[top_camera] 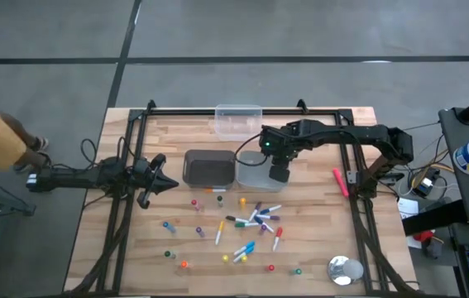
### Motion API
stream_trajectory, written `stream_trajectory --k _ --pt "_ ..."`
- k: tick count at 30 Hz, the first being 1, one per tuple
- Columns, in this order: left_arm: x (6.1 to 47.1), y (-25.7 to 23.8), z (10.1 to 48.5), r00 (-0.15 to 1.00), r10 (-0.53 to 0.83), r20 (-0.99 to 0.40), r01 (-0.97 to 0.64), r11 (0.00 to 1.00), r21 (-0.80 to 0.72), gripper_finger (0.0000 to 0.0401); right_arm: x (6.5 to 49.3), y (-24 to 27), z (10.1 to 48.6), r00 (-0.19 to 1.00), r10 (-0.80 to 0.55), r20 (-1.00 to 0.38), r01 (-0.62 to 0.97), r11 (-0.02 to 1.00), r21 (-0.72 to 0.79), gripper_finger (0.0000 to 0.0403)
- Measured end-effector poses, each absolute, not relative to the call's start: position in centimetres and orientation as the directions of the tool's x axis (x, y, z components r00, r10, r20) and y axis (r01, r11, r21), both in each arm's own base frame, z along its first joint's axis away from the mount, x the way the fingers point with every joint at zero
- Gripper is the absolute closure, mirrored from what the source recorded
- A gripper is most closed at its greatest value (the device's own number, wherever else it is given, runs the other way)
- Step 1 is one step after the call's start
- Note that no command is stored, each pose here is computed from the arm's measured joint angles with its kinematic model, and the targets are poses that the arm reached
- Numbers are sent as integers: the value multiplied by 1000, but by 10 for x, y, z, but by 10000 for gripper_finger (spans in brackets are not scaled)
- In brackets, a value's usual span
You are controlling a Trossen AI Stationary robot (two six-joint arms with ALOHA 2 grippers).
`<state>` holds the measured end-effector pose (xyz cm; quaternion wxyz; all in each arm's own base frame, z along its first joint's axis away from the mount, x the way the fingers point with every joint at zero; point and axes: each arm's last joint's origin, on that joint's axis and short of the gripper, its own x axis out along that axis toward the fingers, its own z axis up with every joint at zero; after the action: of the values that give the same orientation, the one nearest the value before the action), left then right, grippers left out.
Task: Pick & Place Markers
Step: Put the large red marker pen into the white bin
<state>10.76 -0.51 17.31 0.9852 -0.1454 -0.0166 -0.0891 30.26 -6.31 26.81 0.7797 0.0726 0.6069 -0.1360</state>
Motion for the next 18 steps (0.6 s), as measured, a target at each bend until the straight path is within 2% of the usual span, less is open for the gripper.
stream_trajectory --k 9,18 --pt "108 -5 173 984 -171 56 180 942 -285 401 290 -65 267 279 -104 -955 320 947 -9 335" --pt "108 -5 173 984 -171 55 180 941 -285 401 293 -68 260 267 -93 -959 317 948 -4 335"
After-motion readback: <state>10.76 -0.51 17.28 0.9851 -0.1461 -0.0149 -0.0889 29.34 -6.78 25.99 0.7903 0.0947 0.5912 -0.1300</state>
